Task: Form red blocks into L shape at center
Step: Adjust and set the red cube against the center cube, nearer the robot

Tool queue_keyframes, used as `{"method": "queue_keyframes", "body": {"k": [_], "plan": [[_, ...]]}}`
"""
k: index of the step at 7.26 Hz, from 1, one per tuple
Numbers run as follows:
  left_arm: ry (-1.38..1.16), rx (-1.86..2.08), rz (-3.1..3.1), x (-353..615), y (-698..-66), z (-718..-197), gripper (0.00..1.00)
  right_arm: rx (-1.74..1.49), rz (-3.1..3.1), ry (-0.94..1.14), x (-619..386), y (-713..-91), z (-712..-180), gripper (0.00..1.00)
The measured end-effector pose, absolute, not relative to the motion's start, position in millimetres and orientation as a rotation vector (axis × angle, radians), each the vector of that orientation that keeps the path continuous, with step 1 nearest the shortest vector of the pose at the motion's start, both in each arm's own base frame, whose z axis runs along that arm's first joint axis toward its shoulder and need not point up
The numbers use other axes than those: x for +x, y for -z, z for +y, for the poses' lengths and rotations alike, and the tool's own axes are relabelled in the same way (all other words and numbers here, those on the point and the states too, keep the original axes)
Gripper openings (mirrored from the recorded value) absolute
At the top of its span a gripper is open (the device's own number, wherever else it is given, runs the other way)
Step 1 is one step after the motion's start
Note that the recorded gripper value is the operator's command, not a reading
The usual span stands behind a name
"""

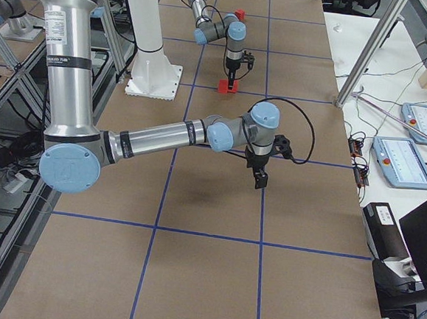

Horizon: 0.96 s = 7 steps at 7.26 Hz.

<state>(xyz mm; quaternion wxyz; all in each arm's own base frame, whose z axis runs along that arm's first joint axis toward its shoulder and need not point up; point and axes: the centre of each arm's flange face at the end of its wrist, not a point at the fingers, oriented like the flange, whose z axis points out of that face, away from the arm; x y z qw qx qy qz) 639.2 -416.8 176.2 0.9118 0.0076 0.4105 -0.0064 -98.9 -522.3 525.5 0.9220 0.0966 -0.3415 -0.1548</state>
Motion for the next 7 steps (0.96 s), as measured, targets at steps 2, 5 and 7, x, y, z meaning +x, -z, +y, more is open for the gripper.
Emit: {"method": "queue_keyframes", "body": {"k": [2,5,7], "plan": [[0.019,0.011,0.846,640.9,-175.0,-415.6,0.20,0.198,-0.701,0.318,-98.9,-525.5,-522.3,1.00],[0.029,0.007,0.848,642.2,-170.4,-415.3,0.22,0.197,-0.701,0.317,-99.0,-526.2,-522.4,1.00],[0.033,0.005,0.848,643.0,-169.8,-414.6,0.29,0.196,-0.701,0.317,-99.0,-526.8,-522.4,1.00]]}}
